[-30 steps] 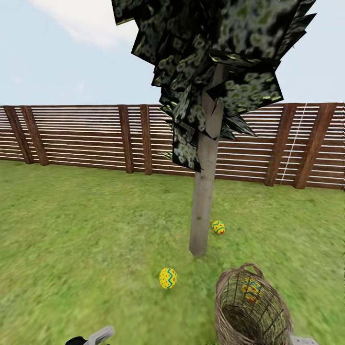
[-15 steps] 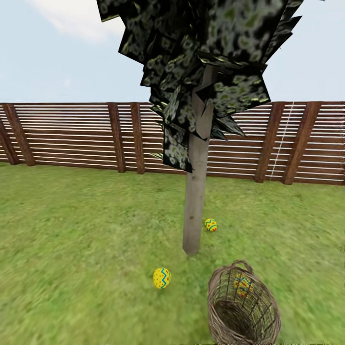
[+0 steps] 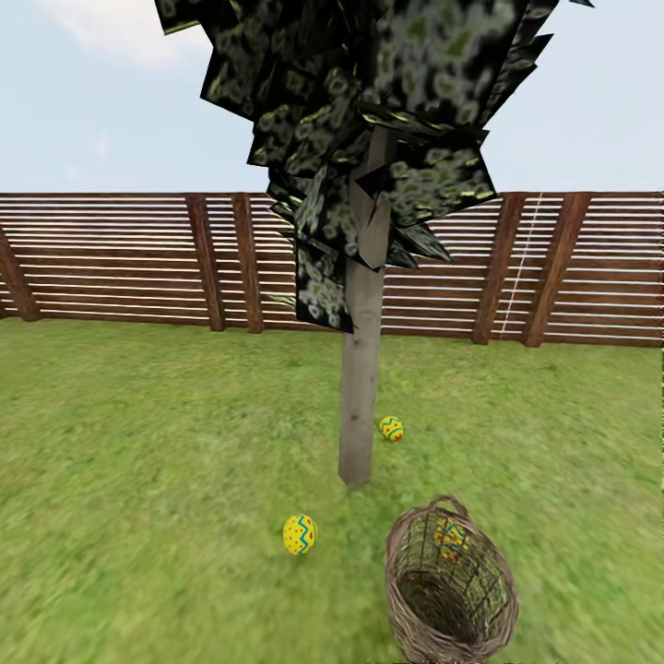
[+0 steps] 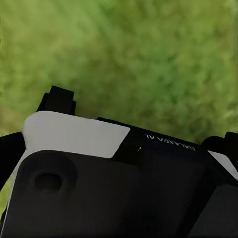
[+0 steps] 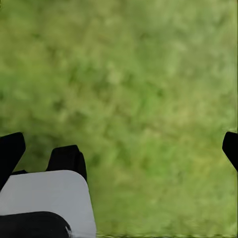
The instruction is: Take the three Easter eggs out of the wicker basket on the lawn in the garden, then place them on the lawn next to a single tree (choose any tree) so that all three eggs are next to the same tree and none are left in the basket.
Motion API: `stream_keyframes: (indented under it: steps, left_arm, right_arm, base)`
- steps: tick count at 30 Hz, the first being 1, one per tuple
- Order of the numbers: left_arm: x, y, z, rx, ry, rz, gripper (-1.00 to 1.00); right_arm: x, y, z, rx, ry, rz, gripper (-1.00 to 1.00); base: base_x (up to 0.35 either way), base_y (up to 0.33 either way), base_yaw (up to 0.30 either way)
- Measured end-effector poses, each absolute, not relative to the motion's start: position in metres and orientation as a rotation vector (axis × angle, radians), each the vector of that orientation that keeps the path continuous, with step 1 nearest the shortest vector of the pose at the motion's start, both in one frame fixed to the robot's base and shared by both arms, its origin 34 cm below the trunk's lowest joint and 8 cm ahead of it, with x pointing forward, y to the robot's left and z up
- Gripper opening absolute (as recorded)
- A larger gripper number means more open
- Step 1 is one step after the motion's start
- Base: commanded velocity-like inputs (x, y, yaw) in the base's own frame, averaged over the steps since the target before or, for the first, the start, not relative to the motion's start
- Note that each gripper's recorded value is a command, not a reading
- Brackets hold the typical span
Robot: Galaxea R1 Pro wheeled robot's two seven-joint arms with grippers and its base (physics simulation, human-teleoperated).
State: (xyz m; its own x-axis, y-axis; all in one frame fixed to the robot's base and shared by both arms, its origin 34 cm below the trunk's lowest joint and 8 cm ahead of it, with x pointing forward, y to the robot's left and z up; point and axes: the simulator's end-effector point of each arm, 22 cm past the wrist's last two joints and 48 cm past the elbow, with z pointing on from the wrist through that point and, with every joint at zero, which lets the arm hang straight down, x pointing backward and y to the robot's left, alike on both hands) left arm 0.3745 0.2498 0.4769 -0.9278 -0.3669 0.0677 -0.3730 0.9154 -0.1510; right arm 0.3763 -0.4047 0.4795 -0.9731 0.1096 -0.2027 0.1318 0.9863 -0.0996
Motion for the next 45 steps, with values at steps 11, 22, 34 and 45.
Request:
stream_keyframes:
  steps: [11, 22, 34, 45]
  left_arm:
    - [0.306, 0.258, 0.478, 0.586, -2.946, 0.195, 1.0]
    - [0.208, 0.261, 0.483, 0.578, -2.834, 0.138, 1.0]
    - [0.098, 0.263, 0.502, 0.569, -2.749, 0.073, 1.0]
    - [0.04, 0.252, 0.522, 0.559, -2.76, 0.046, 1.0]
  right_arm:
    - [0.317, -0.379, 0.478, 0.165, 3.027, -0.137, 1.0]
    - [0.224, -0.336, 0.477, 0.146, 3.165, -0.072, 1.0]
    - [0.092, -0.287, 0.496, -0.021, 3.346, -0.015, 1.0]
    - [0.039, -0.269, 0.52, -0.042, 3.419, 0.028, 1.0]
  base:
    - [0.0, 0.0, -0.141]
    - [0.0, 0.0, -0.144]
    - [0.0, 0.0, -0.145]
    - [0.0, 0.0, -0.146]
